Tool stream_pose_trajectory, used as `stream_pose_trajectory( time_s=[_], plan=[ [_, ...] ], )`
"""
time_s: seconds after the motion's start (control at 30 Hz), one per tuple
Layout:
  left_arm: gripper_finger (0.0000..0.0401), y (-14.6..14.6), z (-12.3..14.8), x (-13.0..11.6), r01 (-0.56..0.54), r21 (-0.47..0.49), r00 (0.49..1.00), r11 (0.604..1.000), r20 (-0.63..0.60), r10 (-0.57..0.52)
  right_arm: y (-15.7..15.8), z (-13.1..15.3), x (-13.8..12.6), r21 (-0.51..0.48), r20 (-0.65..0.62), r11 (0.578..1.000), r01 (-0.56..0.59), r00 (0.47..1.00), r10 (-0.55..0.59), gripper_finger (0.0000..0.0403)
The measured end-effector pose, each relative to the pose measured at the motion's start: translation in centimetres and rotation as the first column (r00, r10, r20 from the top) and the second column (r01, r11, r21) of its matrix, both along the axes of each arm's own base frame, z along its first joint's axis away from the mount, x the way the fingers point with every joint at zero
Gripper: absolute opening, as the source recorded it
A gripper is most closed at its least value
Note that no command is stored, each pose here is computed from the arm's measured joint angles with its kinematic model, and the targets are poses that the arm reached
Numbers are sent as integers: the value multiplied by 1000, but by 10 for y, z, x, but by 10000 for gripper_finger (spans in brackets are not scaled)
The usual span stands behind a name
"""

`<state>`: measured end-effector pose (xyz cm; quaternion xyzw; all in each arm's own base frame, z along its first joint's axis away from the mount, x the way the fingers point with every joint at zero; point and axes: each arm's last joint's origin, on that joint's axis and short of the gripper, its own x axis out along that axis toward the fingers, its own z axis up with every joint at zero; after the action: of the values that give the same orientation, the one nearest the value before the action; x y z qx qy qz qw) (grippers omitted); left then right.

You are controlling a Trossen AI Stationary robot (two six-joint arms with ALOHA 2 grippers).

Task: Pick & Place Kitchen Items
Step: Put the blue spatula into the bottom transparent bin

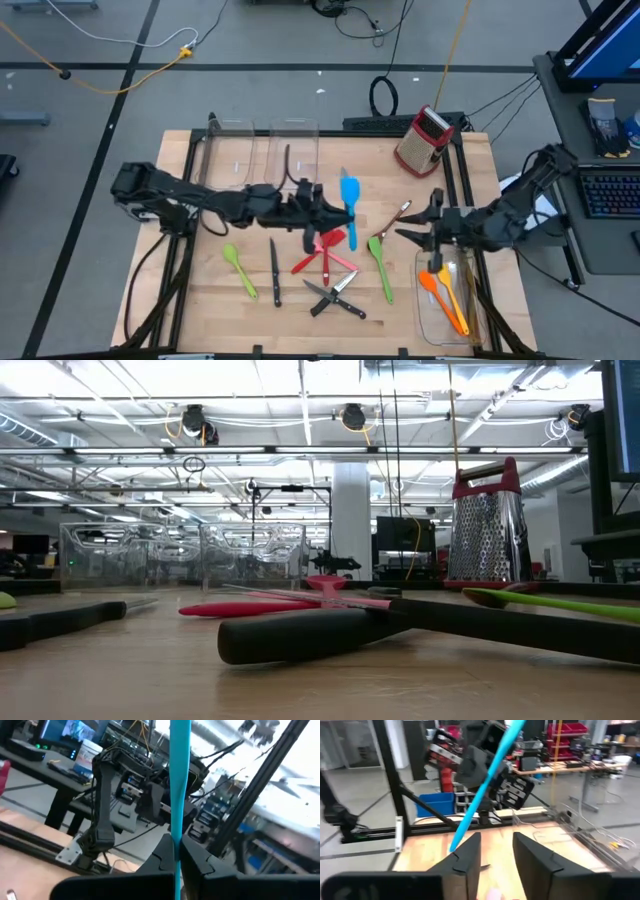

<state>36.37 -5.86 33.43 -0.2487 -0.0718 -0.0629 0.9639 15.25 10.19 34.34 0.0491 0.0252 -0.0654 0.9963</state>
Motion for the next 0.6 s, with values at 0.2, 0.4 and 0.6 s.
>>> stream_pose_trajectory(
  time_s=[0.2,0.4,0.6],
  plan=[
    [0,-3,9,17,13,103,1000,995,-28,-11,-6,-5,13,55,-20,998,-19,1000,21,178],
    [0,-4,15,22,-4,173,1000,985,-3,4,-13,-11,30,143,-42,989,-35,998,41,238],
    [0,-4,10,25,-19,196,999,981,-31,25,-22,-14,52,194,-10,976,-100,995,104,264]
  ],
)
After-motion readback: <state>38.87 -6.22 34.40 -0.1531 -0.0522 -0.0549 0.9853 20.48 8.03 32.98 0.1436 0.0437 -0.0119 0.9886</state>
